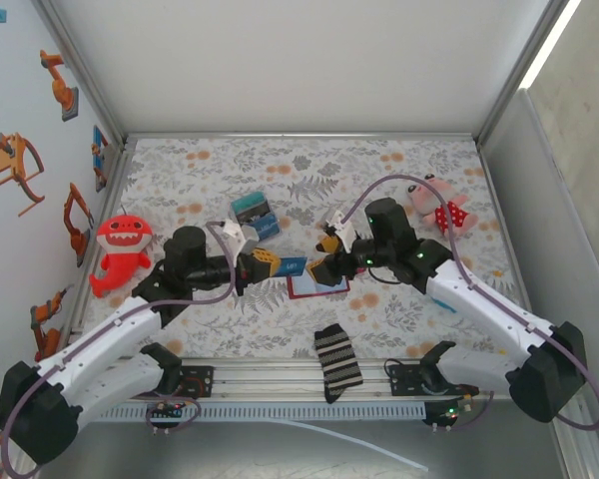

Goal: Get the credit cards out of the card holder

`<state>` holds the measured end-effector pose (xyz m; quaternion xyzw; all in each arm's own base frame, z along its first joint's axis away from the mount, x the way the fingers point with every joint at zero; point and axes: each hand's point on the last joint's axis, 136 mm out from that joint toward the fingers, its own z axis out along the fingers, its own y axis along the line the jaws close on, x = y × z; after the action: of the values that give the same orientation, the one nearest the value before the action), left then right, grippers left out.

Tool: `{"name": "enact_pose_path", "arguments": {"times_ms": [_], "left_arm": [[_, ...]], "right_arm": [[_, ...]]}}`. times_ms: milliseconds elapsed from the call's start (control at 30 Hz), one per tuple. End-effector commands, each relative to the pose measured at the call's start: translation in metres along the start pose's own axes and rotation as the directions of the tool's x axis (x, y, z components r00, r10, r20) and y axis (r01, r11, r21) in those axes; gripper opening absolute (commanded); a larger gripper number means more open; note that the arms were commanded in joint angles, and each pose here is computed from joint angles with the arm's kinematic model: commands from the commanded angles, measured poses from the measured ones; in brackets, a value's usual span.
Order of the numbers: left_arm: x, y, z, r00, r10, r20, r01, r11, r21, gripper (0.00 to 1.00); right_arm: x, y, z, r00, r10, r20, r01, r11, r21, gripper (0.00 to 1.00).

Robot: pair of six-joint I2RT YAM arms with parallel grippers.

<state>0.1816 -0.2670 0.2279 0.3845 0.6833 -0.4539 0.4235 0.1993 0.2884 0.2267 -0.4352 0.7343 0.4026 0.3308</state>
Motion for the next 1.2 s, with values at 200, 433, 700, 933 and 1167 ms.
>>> {"name": "enact_pose_path", "arguments": {"times_ms": [200, 433, 700, 933, 1167], "left_arm": [[-0.059, -0.013, -0.019, 0.955, -0.043, 0.295, 0.033, 0.999, 0.042, 0.0], [-0.065, -0.013, -0.021, 0.94, -0.068, 0.336, 0.052, 0.997, 0.057, 0.0], [-0.058, -0.008, -0.017, 0.959, -0.066, 0.276, 0.061, 0.998, 0.027, 0.19], [-0.059, -0.018, -0.027, 0.993, 0.11, 0.042, -0.108, 0.993, -0.045, 0.59], [-0.05, -0.02, -0.02, 0.981, 0.107, -0.16, -0.106, 0.994, 0.011, 0.55]], "right_arm": [[-0.04, 0.021, 0.01, 0.98, -0.003, 0.197, 0.044, 0.977, -0.207, 0.65], [-0.055, 0.034, 0.007, 0.973, -0.012, 0.232, 0.08, 0.956, -0.282, 0.23], [-0.049, 0.037, -0.001, 0.976, -0.03, 0.216, 0.086, 0.963, -0.255, 0.0], [-0.024, 0.031, 0.002, 0.996, -0.013, 0.086, 0.031, 0.976, -0.213, 0.0], [-0.017, 0.034, 0.003, 0.999, -0.017, 0.036, 0.025, 0.972, -0.232, 0.0]]}}
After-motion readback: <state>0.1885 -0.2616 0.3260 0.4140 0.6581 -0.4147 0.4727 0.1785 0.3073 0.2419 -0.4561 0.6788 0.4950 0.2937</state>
